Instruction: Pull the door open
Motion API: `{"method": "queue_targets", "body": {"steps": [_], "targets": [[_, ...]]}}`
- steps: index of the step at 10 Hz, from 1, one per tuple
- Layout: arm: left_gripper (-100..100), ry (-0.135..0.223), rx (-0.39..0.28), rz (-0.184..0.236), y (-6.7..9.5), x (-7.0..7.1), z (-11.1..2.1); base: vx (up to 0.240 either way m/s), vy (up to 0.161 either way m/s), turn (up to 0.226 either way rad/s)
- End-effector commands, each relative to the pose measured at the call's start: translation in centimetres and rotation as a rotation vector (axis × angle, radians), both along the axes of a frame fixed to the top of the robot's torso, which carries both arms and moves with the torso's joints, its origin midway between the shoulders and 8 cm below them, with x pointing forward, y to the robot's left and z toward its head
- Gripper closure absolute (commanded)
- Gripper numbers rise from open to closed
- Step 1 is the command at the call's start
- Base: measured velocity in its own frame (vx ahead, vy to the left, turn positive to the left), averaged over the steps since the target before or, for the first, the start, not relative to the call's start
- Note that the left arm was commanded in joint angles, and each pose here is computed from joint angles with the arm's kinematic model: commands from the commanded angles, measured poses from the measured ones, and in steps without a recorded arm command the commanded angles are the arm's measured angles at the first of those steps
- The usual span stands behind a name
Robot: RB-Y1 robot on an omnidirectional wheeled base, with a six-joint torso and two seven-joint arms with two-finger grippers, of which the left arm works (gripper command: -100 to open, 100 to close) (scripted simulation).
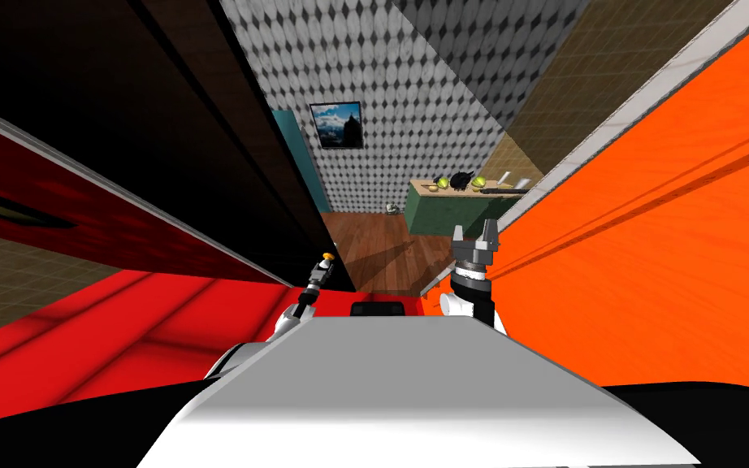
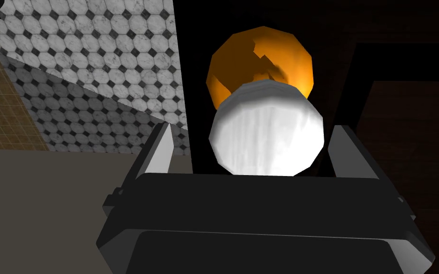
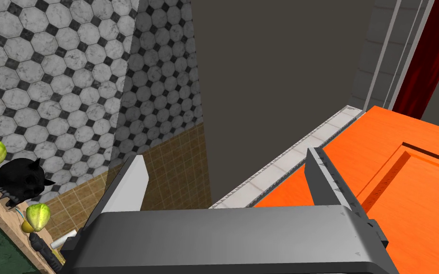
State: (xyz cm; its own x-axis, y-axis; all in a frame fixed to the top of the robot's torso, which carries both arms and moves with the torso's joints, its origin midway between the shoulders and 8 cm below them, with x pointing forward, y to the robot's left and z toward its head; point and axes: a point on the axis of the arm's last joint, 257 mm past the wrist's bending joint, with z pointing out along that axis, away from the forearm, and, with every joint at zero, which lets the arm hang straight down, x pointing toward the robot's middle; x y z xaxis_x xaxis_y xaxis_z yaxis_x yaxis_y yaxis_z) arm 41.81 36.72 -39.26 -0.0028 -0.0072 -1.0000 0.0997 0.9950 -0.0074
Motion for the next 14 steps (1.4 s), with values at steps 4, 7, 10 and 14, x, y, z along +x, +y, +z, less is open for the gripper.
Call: {"method": "queue_targets", "body": {"steps": [4,7,10,14], "targets": [[100,0.0,0.0,0.0,0.0,0.0,0.0,0.005,0.006,0.002],[100,0.0,0.0,0.0,0.0,0.0,0.0,-0.005,0.001,0.0],[100,0.003,-0.066,0.011,0.38,0.14,0.18,-0.019,0.014,-0.034],[100,0.008,-0.183,0.022,0.5,0.29,0.29,-0.029,0.018,-0.045]]}}
